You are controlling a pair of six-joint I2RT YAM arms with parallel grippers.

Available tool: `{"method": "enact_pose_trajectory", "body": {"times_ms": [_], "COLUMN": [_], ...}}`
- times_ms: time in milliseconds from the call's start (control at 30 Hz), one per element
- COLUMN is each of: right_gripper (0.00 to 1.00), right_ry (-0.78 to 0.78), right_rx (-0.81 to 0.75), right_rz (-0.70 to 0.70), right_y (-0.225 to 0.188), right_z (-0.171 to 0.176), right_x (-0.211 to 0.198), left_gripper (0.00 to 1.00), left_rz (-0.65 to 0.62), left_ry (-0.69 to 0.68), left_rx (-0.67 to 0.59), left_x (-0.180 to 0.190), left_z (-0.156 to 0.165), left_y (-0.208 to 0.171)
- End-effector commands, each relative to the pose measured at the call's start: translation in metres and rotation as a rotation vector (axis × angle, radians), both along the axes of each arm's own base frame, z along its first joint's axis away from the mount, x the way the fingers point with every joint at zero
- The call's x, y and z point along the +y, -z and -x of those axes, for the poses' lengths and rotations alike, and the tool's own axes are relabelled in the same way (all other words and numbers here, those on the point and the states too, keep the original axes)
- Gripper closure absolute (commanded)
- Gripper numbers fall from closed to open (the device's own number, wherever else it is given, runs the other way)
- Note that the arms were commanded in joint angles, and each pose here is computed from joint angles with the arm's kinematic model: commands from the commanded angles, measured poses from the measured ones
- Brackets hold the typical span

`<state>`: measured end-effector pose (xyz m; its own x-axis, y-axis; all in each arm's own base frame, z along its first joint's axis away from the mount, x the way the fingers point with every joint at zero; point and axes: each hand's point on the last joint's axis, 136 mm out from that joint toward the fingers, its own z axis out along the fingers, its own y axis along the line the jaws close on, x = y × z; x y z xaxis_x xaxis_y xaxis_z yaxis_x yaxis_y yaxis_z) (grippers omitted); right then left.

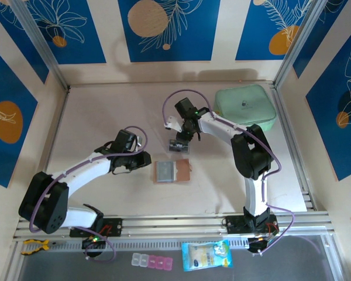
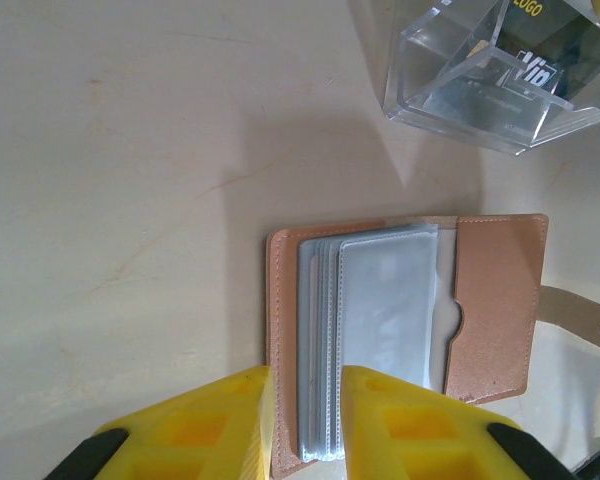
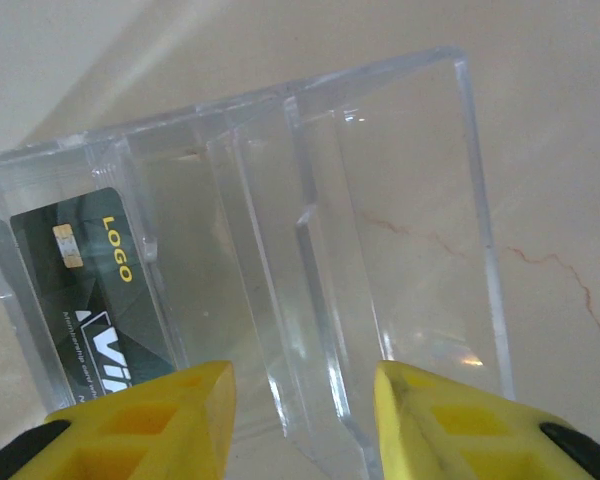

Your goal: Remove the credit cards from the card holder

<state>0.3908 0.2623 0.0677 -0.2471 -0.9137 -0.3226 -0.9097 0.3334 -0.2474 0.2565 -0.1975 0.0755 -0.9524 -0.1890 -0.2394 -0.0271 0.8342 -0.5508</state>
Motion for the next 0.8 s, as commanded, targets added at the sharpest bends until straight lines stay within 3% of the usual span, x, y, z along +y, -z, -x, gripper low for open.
{"method": "enact_pose_trajectory", "body": {"times_ms": [0, 333, 767], "right_gripper": [0.58, 0.58, 0.64], "right_ry": [-0.019, 0.102, 0.566], "right_rx": [-0.002, -0.055, 0.372], "right_rz": [0.004, -0.101, -0.474], "right_y": [-0.001, -0.053, -0.065], "right_z": [0.004, 0.003, 0.085], "right_x": [0.0, 0.004, 0.038], "left_gripper": [0.75, 0.75, 0.81], "left_rz": [0.026, 0.064, 0.086], "left_ry": [0.003, 0.016, 0.073], "left_rx": [0.003, 0.011, 0.057], "left_x": [-0.002, -0.009, -0.033], "left_z": [-0.001, -0.001, 0.012], "left_y": [-0.005, -0.005, 0.015]}}
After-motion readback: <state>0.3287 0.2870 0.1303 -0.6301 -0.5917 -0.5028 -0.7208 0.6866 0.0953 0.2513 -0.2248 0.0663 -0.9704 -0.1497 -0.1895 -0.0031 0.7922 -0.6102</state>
